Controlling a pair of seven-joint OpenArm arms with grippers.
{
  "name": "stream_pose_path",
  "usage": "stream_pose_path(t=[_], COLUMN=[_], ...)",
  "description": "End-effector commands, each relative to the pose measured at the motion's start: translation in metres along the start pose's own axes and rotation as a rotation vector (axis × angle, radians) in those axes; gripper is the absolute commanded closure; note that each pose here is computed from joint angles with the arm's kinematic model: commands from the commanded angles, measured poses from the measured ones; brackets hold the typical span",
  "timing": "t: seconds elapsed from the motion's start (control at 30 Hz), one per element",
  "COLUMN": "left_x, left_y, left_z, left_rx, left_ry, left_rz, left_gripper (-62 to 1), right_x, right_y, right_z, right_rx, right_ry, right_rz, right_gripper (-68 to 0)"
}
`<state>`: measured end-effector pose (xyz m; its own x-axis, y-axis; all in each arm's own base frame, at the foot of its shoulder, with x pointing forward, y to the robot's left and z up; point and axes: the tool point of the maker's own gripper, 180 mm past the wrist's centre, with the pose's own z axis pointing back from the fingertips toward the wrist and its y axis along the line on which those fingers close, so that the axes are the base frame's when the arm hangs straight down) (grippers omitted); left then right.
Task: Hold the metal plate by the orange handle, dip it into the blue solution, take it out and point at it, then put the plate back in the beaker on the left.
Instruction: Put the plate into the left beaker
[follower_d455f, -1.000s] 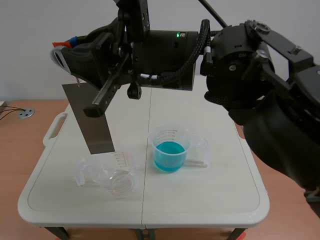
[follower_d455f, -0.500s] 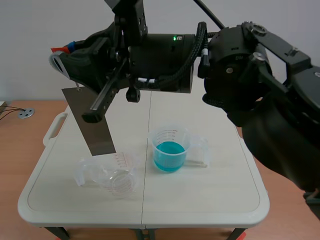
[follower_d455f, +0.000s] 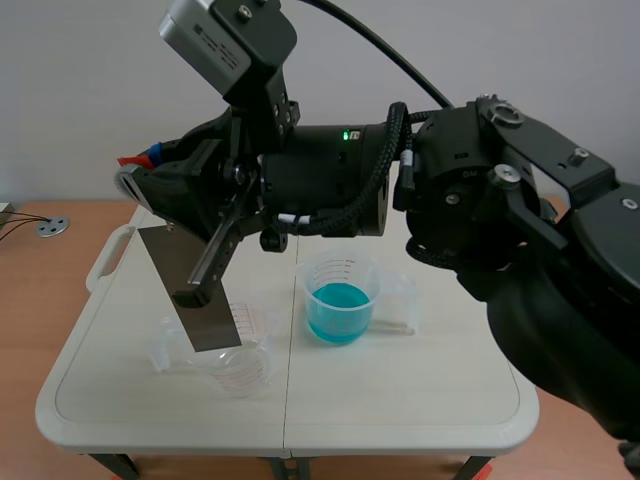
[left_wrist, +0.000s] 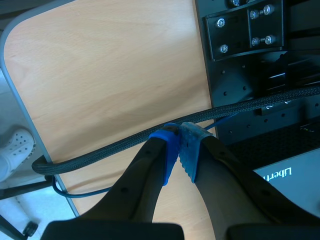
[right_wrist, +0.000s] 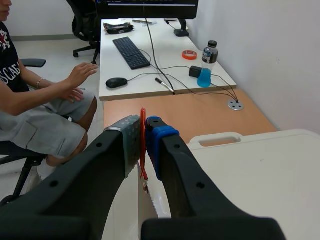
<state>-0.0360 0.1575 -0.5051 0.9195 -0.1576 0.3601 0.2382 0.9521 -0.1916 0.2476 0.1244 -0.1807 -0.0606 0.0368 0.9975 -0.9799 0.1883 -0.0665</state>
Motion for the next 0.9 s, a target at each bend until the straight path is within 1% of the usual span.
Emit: stream_pose_path(t=[0.0, 0.23, 0.33, 0.5, 0.7, 0.87], left_x=[0.003, 0.013, 0.021, 0.024, 0.025, 0.025], left_y=[-0.003, 0.0, 0.003, 0.008, 0.008, 0.008], left_z=[0.002, -0.003, -0.005, -0.009, -0.01, -0.01], left_rx=[-0.007, -0.004, 0.003, 0.012, 0.014, 0.014], left_ry=[-0.013, -0.034, -0.049, -0.041, -0.038, -0.038], left_rz=[-0.002, -0.008, -0.014, -0.022, -0.024, -0.023], left_gripper=[-2.7, -2.7, -2.7, -2.7, -2.7, -2.7], right_x=[0.013, -0.005, -0.016, -0.033, -0.053, -0.064], right_y=[-0.001, -0.009, -0.012, -0.016, -0.019, -0.021], right_z=[-0.001, -0.001, -0.002, -0.005, -0.007, -0.006], right_rx=[0.009, -0.012, -0.023, -0.038, -0.054, -0.069], right_ry=[-0.051, -0.044, -0.025, -0.009, 0.004, -0.004], right_rz=[0.005, -0.038, -0.039, -0.063, -0.114, -0.158], right_gripper=[-1.3, -1.3, -1.3, -1.3, -1.3, -1.3])
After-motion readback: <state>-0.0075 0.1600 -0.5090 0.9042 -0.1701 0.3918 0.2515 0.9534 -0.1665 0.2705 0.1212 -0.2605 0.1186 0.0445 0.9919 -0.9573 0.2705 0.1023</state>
